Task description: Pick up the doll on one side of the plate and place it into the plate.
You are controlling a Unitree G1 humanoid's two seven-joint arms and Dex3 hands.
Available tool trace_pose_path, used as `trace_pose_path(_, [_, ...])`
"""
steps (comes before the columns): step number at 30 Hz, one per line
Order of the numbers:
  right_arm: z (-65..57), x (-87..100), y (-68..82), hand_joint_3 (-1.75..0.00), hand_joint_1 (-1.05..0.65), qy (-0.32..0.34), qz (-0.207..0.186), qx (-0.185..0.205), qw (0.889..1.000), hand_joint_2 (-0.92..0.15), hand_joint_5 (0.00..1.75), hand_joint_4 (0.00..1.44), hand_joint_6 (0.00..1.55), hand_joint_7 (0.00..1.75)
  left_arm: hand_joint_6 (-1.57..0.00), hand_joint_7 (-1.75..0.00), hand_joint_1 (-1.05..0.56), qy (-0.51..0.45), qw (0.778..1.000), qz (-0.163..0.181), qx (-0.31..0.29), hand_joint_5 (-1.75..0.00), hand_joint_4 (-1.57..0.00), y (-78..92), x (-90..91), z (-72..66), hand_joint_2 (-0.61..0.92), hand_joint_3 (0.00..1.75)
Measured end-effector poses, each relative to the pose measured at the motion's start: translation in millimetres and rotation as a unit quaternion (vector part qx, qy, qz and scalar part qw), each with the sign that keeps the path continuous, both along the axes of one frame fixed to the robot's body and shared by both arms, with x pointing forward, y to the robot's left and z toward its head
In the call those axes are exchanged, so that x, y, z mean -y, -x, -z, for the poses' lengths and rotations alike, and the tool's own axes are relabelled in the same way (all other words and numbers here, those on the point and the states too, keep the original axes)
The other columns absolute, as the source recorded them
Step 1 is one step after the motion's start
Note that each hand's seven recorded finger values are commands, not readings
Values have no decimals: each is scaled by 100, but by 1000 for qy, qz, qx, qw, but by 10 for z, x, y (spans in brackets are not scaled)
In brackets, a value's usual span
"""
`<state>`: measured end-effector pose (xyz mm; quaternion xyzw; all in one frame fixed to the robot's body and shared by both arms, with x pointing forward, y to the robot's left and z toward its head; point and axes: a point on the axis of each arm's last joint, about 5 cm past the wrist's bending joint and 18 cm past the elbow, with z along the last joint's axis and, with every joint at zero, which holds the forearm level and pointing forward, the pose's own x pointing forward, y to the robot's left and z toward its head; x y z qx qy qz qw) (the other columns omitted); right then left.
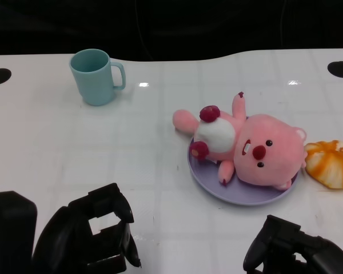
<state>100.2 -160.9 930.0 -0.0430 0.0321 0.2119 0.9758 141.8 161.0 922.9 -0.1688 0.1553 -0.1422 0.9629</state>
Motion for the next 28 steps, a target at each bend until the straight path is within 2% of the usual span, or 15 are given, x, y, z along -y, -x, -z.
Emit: trace_pose_path(28, [28,8,-36,-67,-21,-6,7,4,1000,-83,175,66,47,163,-72,-175,-8,9,1000,16,-20,-175,-89,-79,10,4,45,147])
